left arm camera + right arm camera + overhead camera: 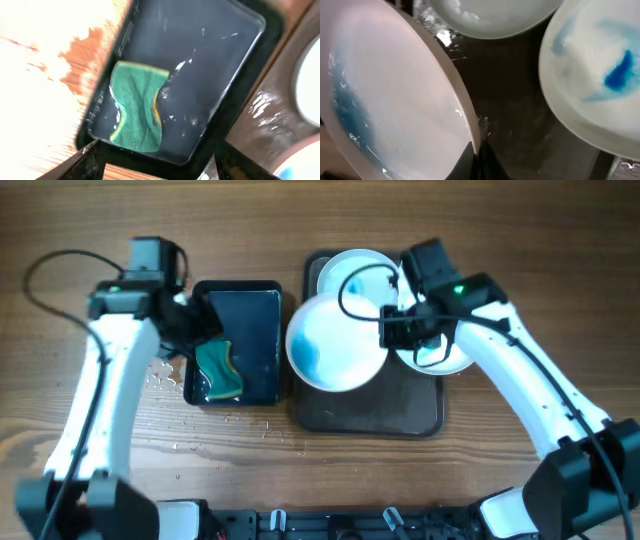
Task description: Clean dirty plates on tray and stack at the side
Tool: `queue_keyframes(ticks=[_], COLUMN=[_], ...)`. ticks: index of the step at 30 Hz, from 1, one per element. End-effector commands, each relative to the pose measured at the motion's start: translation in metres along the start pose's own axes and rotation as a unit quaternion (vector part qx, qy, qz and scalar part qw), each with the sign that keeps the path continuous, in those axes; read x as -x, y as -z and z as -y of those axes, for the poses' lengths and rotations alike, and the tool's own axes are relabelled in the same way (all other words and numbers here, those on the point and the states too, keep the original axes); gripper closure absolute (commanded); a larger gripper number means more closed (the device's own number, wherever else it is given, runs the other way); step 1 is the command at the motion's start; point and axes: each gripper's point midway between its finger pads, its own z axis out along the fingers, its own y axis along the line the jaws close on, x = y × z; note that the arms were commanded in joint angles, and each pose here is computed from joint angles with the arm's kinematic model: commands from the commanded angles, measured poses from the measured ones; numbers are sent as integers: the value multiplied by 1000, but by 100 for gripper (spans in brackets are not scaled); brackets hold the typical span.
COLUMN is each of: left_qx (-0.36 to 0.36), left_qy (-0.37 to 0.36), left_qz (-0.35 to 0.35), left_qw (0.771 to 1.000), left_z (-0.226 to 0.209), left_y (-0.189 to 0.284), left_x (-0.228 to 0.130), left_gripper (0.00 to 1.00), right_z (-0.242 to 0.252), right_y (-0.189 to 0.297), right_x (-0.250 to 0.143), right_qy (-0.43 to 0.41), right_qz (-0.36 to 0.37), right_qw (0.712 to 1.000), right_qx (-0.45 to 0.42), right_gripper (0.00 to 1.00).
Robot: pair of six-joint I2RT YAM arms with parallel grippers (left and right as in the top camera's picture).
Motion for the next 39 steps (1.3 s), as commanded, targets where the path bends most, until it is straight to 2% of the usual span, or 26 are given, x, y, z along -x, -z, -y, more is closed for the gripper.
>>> queue_keyframes(ticks=[1,2,6,9,13,21,27,39], left_qx=[-21,-24,-24,-27,-26,-26,-26,-26], left_qy=[60,82,119,122,123,123,122,123], left_qz=[66,89,131,142,141,141,141,141], left_qw=[996,992,984,982,982,982,982,982], left_z=[-23,-36,-62,-64,-64,-64,-64,-64], left_y=[59,76,108,115,114,114,114,114], left_x=[22,24,20,19,19,19,19,19], left_gripper=[18,0,0,0,0,0,0,0], right_z=[-32,-48,-91,-106,-136,-187,-208,-217], right_y=[9,1,-36,-41,-3,60,78,82], right_x=[22,31,54,82,97,66,44,35], right_qy=[25,38,91,98,143,215,250,267], right_qz=[-5,-19,-18,84,241,399,429,434], right_qw=[999,998,996,987,937,819,780,771], right_qx=[38,38,-4,-93,-207,-352,-380,-384], right_gripper=[96,96,96,96,96,96,96,96])
